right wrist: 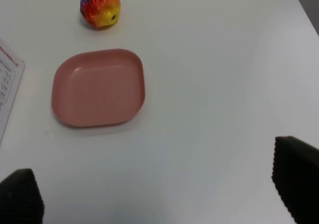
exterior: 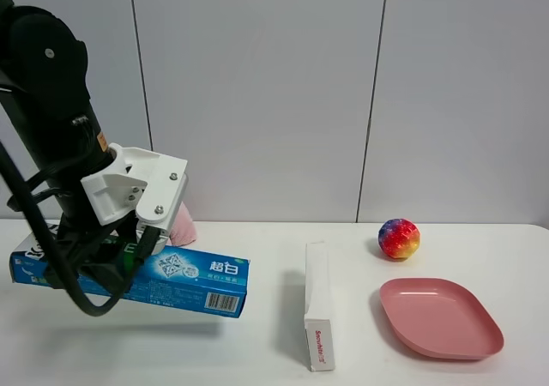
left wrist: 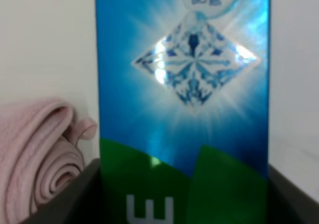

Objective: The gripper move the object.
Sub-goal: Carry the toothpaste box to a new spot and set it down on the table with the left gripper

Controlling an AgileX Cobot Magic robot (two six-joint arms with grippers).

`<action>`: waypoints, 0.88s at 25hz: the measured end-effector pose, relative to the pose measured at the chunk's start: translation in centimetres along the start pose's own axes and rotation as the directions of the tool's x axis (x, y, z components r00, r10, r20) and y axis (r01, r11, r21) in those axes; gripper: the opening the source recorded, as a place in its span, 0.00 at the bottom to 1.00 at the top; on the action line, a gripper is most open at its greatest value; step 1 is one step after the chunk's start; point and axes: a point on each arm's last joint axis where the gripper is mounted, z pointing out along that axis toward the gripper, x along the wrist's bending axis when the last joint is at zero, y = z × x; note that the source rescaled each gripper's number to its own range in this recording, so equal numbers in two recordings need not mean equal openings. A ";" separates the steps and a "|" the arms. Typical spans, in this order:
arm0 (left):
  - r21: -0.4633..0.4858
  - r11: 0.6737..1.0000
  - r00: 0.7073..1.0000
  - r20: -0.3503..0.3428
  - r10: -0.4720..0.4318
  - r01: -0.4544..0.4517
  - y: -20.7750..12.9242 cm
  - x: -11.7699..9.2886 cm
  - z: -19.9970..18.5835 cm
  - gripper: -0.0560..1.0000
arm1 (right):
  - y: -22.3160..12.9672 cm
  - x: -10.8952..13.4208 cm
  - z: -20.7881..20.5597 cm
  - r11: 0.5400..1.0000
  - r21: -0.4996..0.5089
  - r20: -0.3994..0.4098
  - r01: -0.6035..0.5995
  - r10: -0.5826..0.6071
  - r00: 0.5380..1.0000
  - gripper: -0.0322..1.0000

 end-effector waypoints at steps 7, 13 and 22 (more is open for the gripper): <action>-0.003 0.999 0.999 0.023 -0.047 0.047 -0.4 0.0 1.7 0.06 | 0.0 0.0 0.0 1.000 0.000 0.000 0.000 0.000 1.000 1.00; -0.004 0.997 0.995 0.051 -0.080 0.080 -0.6 -0.6 3.1 0.05 | 0.0 0.0 0.0 1.000 0.000 0.000 0.000 0.000 1.000 1.00; 0.008 0.999 0.996 0.074 -0.040 0.039 -0.7 -0.8 4.7 0.05 | 0.0 0.0 0.0 1.000 0.000 0.000 0.000 0.000 1.000 1.00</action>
